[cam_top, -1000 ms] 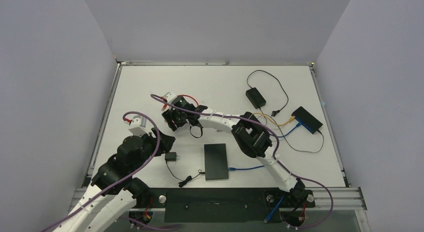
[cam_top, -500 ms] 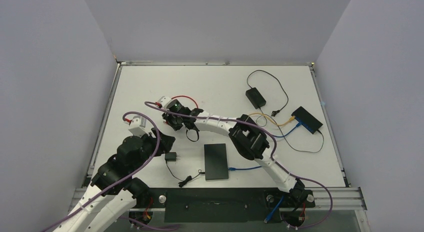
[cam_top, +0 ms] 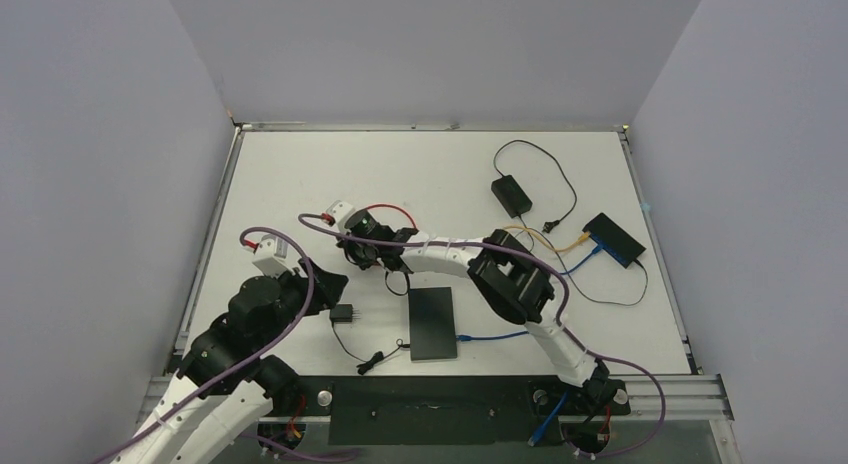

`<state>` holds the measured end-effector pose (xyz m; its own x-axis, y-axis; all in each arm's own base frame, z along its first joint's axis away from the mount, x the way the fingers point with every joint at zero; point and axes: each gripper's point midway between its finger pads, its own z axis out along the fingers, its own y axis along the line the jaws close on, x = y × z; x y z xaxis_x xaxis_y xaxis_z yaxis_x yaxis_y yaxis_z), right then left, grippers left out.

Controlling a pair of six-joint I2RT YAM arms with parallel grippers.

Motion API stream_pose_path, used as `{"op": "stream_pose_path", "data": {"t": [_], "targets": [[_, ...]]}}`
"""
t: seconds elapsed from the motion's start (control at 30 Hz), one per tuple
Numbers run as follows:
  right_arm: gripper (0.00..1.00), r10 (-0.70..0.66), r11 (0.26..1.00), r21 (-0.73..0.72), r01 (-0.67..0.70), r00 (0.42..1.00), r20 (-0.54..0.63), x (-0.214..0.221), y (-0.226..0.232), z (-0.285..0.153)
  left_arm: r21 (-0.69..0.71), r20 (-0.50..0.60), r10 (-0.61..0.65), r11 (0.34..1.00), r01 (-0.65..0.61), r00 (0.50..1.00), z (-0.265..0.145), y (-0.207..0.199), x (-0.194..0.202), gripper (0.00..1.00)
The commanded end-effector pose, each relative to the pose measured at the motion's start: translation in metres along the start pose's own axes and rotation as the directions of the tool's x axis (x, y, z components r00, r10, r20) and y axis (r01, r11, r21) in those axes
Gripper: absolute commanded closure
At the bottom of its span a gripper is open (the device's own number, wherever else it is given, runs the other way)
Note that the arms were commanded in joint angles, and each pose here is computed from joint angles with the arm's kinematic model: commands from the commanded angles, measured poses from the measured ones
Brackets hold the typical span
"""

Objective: Insert the plug into the switch port
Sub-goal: Pick up the connector from the center of the board.

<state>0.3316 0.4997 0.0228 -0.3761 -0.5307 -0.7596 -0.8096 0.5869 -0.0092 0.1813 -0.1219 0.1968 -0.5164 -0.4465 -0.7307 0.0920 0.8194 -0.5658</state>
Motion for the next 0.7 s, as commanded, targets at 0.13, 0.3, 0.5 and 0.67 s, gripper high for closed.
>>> {"op": "stream_pose_path", "data": {"t": [0.13, 0.3, 0.5, 0.67], "targets": [[1.0, 0.035, 0.996, 0.067, -0.054, 0.965, 0.259, -0.059, -0.02, -0.091, 0.06, 0.025, -0.048, 0.997, 0.046, 0.999, -0.01, -0.016, -0.013, 0.45], [1.0, -0.016, 0.994, 0.11, -0.02, 0.95, 0.313, -0.049, -0.022, -0.135, 0.074, 0.024, -0.059, 0.996, 0.057, 0.998, -0.004, -0.019, -0.012, 0.44], [1.0, -0.093, 0.989, 0.145, 0.04, 0.922, 0.377, -0.05, -0.015, -0.195, 0.147, 0.022, -0.083, 0.986, 0.079, 0.996, 0.003, -0.038, -0.015, 0.41], [1.0, -0.171, 0.98, 0.169, 0.109, 0.896, 0.41, -0.039, -0.001, -0.236, 0.201, -0.01, -0.096, 0.975, 0.096, 0.995, 0.012, -0.056, -0.015, 0.41]]}}
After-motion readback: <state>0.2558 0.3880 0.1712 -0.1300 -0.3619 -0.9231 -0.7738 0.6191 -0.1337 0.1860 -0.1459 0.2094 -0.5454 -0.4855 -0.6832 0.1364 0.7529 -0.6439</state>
